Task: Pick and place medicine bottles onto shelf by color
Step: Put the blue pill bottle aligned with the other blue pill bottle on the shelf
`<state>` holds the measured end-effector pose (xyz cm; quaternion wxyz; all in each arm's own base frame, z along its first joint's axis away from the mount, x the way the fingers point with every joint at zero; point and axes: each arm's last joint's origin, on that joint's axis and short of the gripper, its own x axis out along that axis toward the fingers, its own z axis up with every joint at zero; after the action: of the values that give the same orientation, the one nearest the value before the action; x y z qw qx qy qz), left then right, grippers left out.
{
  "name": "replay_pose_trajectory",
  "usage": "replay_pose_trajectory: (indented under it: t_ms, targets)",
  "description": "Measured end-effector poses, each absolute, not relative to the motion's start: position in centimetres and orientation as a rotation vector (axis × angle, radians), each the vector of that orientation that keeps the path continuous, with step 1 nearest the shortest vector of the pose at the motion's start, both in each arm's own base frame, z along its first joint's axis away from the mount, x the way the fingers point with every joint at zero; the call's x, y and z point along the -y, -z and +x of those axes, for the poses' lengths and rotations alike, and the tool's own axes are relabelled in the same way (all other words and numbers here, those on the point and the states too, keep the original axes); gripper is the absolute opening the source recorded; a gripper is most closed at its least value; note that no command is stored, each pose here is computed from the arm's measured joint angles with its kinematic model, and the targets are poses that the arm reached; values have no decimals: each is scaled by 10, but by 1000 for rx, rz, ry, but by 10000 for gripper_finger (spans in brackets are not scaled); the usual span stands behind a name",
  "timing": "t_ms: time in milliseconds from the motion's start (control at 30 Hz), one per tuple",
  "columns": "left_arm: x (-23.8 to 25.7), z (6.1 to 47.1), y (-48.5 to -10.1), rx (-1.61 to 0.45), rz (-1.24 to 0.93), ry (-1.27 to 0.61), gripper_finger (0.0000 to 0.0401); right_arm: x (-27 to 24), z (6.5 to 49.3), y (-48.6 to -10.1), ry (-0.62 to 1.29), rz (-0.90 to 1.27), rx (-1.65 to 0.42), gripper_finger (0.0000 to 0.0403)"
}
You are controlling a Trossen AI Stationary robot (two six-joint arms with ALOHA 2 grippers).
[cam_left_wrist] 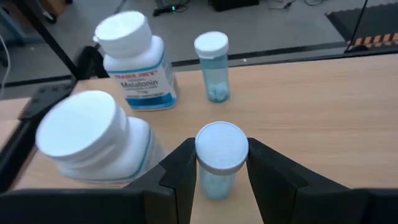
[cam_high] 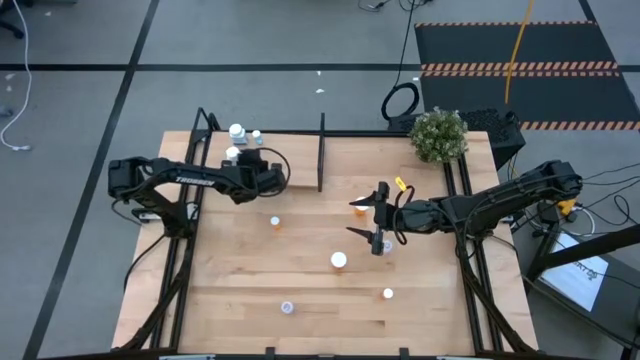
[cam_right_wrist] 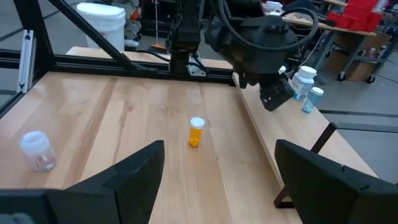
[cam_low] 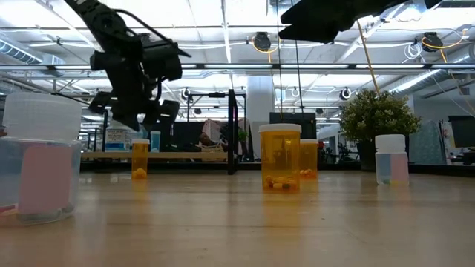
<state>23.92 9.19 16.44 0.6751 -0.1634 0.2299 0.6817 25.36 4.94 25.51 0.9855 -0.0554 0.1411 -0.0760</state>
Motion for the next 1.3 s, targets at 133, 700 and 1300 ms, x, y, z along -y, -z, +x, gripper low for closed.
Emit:
replay_pose_trajectory:
  t_ms: [133, 700, 1300]
  targets:
    - [-93, 236, -160, -497, -369, -1550, 133, -49, 254, -255, 152, -111, -284, 297]
    - [-96, 239, -161, -476, -381, -1529, 133, -49, 254, -255, 151, -121, -282, 297]
    - [-97, 239, -160, -484, -395, -1521, 156, -49, 254, -255, 151, -121, -282, 297]
